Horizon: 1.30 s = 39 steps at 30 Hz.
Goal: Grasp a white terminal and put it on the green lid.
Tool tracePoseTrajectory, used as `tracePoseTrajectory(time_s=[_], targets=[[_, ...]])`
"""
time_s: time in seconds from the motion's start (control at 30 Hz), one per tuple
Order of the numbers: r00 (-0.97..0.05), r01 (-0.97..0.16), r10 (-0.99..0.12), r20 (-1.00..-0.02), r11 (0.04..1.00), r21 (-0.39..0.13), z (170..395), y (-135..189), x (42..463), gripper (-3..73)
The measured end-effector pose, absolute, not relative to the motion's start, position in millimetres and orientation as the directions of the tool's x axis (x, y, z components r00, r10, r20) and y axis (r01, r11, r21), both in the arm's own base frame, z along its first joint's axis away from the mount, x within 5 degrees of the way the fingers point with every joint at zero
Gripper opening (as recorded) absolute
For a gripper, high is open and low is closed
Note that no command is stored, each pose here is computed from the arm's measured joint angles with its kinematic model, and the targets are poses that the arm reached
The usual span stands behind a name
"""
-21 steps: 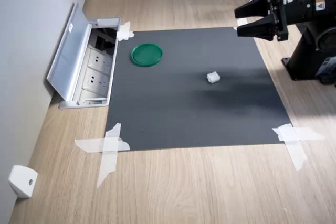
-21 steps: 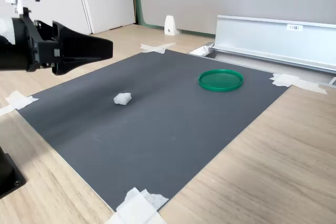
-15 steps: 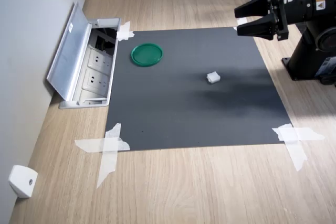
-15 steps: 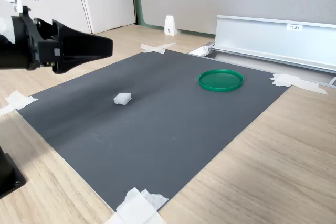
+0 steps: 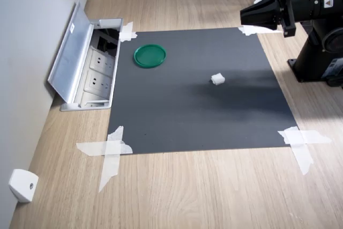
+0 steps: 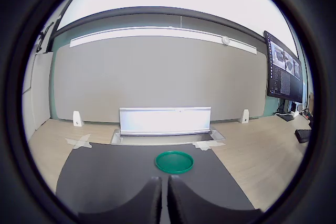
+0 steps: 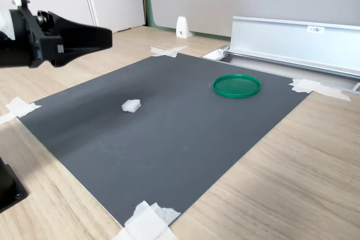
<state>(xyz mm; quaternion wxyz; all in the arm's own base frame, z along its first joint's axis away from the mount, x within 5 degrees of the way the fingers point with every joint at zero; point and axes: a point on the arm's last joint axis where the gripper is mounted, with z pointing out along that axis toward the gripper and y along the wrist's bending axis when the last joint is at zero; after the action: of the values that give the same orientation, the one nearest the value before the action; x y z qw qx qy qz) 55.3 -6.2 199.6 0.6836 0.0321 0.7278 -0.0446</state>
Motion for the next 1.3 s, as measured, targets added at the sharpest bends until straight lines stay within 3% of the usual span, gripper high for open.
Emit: tracePoseTrajectory(time_s=[0.23,0.43,0.63,0.8,1.0,1.2,1.3], targets=[[-0.154,0.104,-0.022,-0.988,0.994,-0.038,229.4,-7.7,68.6,-0.4],[-0.333,0.102,-0.003,-0.943,0.994,-0.039,268.0,-10.5,90.4,-0.5],[-0.571,0.1,0.023,-0.821,0.994,-0.041,292.2,-13.2,108.4,-0.5],[-0.724,0.081,0.016,-0.689,0.995,-0.062,299.9,-15.4,121.4,-0.5],[-0.868,-0.078,-0.138,-0.477,0.987,-0.143,297.9,-17.8,138.7,-0.5],[-0.905,-0.196,-0.241,-0.352,0.968,-0.159,291.7,-20.5,165.1,0.1],[-0.913,-0.217,-0.257,-0.316,0.964,-0.156,288.4,-22.0,177.3,4.8]])
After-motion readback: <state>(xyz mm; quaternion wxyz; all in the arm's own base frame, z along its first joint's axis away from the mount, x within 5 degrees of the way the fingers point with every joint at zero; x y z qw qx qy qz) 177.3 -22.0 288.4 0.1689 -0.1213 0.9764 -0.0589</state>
